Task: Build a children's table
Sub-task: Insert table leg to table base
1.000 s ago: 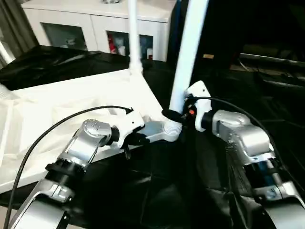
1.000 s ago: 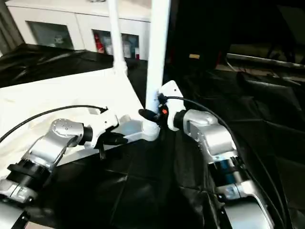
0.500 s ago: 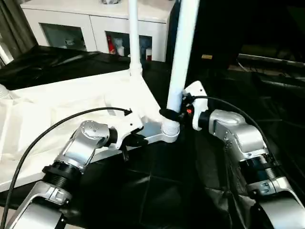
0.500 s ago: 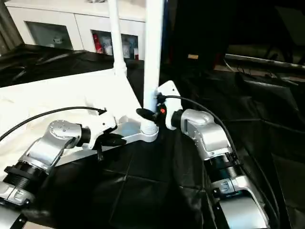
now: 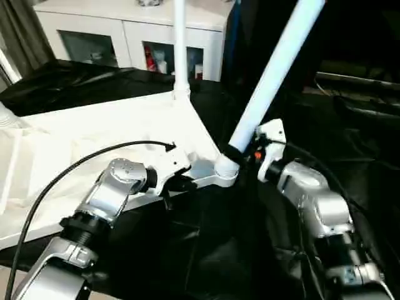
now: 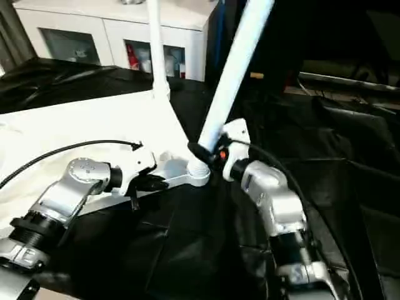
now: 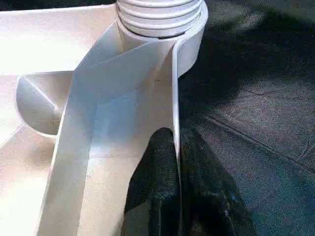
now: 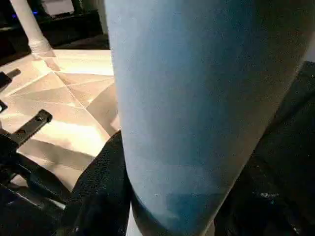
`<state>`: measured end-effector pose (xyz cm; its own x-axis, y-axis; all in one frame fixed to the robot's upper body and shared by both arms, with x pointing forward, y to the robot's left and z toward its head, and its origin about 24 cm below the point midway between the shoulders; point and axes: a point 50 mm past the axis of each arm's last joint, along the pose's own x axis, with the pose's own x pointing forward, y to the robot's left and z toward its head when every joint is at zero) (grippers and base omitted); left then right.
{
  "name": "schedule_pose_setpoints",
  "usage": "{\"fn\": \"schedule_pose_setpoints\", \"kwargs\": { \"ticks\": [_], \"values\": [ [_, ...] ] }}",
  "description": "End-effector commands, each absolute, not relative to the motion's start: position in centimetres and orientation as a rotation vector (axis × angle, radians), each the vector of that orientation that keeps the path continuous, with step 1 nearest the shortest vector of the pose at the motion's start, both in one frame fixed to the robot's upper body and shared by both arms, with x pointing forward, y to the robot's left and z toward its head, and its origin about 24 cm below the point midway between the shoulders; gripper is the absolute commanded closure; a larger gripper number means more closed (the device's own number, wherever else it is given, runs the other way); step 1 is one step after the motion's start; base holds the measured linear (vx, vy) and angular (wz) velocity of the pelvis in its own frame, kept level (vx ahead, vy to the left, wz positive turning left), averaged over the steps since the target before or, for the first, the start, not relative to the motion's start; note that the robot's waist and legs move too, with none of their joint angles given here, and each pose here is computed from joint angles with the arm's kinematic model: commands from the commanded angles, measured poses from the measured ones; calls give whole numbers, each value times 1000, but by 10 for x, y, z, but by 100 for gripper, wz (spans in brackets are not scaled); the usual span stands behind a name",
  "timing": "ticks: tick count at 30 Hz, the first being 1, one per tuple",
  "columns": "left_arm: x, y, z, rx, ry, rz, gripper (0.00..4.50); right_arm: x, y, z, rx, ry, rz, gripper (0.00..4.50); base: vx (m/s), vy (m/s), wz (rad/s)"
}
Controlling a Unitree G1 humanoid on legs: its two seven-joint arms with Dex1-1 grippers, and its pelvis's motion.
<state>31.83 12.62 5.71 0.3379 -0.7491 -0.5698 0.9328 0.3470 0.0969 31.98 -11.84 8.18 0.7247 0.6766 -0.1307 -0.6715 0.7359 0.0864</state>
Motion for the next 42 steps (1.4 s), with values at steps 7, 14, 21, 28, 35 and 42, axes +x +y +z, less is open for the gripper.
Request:
{"fn": "schedule_pose_setpoints", "kwargs": {
  "ticks": [7, 14, 21, 28, 35, 42],
  "values": [
    [323, 117, 68, 425, 380, -1168, 450, 310, -116, 61, -50, 298, 786, 264, 0, 0, 0],
    [320, 117, 70, 434, 366, -1209, 450, 310, -114, 54, -61, 354, 831, 264, 0, 0, 0],
    [309, 113, 70, 483, 369, -1336, 450, 302, -115, 43, -127, 440, 1068, 264, 0, 0, 0],
    [296, 111, 75, 535, 364, -1502, 450, 296, -126, 44, -185, 446, 1227, 264, 0, 0, 0],
    [291, 111, 74, 548, 375, -1576, 450, 288, -130, 42, -217, 447, 1333, 264, 0, 0, 0],
    [322, 110, 70, 481, 392, -1264, 450, 316, -139, 27, -138, 462, 918, 264, -18, 5, -1]
  ]
}}
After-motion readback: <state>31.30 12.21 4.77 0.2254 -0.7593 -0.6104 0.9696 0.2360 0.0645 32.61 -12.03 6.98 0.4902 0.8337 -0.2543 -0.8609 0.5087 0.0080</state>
